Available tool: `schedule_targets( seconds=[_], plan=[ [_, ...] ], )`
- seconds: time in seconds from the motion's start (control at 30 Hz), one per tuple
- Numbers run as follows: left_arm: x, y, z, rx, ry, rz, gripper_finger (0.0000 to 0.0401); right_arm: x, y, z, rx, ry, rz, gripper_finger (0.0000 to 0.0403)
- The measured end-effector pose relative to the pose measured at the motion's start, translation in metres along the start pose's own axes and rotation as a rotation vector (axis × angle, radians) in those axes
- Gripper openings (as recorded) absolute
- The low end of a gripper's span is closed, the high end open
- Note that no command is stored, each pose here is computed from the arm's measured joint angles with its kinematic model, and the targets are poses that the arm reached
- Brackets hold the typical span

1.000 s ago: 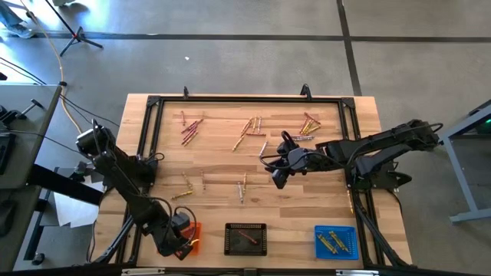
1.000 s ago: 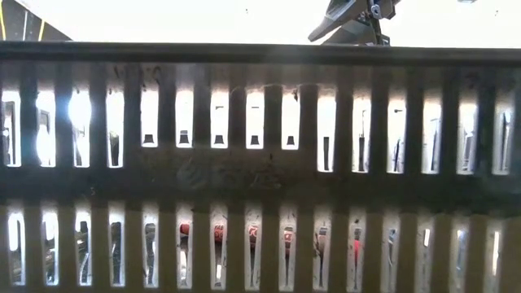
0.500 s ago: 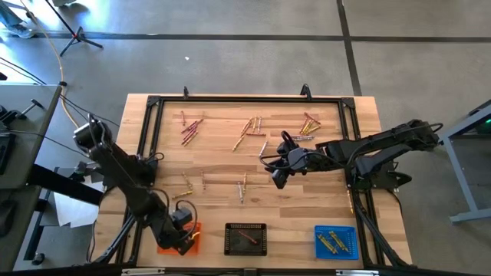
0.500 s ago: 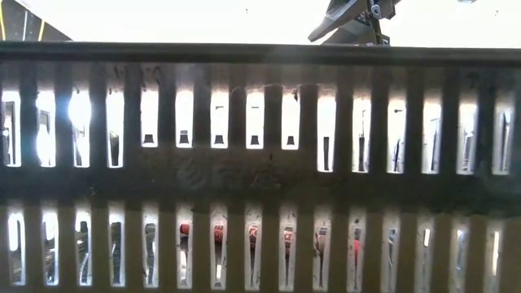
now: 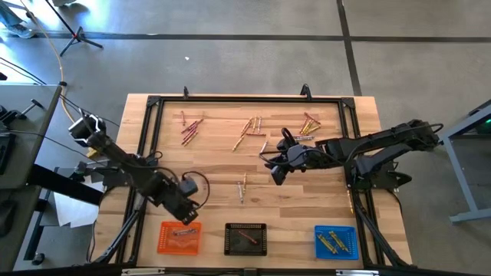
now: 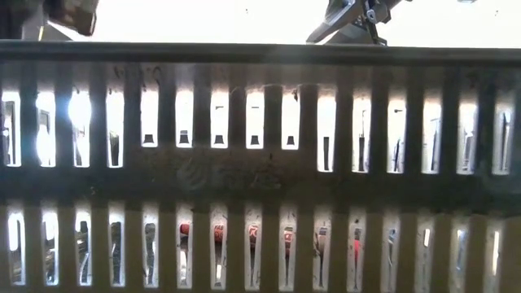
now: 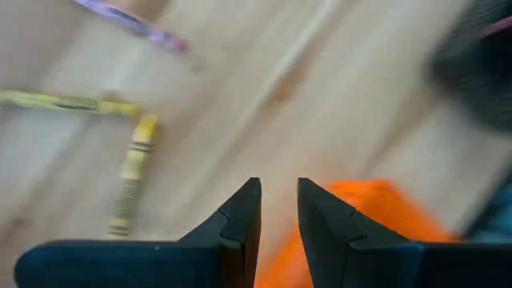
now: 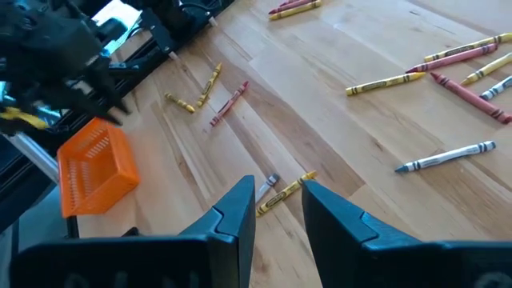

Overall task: Sort crayons
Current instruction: Put the yellow crayon into the blue bin

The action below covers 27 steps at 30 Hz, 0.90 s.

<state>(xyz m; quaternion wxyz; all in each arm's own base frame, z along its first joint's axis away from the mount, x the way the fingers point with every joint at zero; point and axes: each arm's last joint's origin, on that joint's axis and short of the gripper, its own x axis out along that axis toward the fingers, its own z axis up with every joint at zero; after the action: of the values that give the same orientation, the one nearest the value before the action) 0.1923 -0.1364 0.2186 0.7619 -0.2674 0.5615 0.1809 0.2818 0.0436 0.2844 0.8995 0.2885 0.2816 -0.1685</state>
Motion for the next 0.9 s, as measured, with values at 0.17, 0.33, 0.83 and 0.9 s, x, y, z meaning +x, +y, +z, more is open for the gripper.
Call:
schedule_targets(
  seconds=[0.17, 0.33, 0.83, 0.9],
  plan=[
    [0.014, 0.010, 0.010, 0.076, 0.042, 0.142, 0.0070, 0.000, -0.001, 0.001, 0.002, 0.000, -0.005, 0.0089],
    [0.027, 0.013, 0.021, 0.112, 0.080, 0.195, 0.0070, 0.001, -0.002, 0.002, -0.002, -0.002, -0.008, 0.0089],
    [0.062, 0.029, 0.011, 0.089, 0.272, 0.273, 0.0108, 0.002, -0.007, 0.005, 0.010, -0.006, -0.023, 0.0089],
    [0.063, 0.031, 0.008, 0.094, 0.275, 0.277, 0.0113, 0.002, -0.007, 0.005, 0.010, -0.006, -0.023, 0.0089]
  ],
)
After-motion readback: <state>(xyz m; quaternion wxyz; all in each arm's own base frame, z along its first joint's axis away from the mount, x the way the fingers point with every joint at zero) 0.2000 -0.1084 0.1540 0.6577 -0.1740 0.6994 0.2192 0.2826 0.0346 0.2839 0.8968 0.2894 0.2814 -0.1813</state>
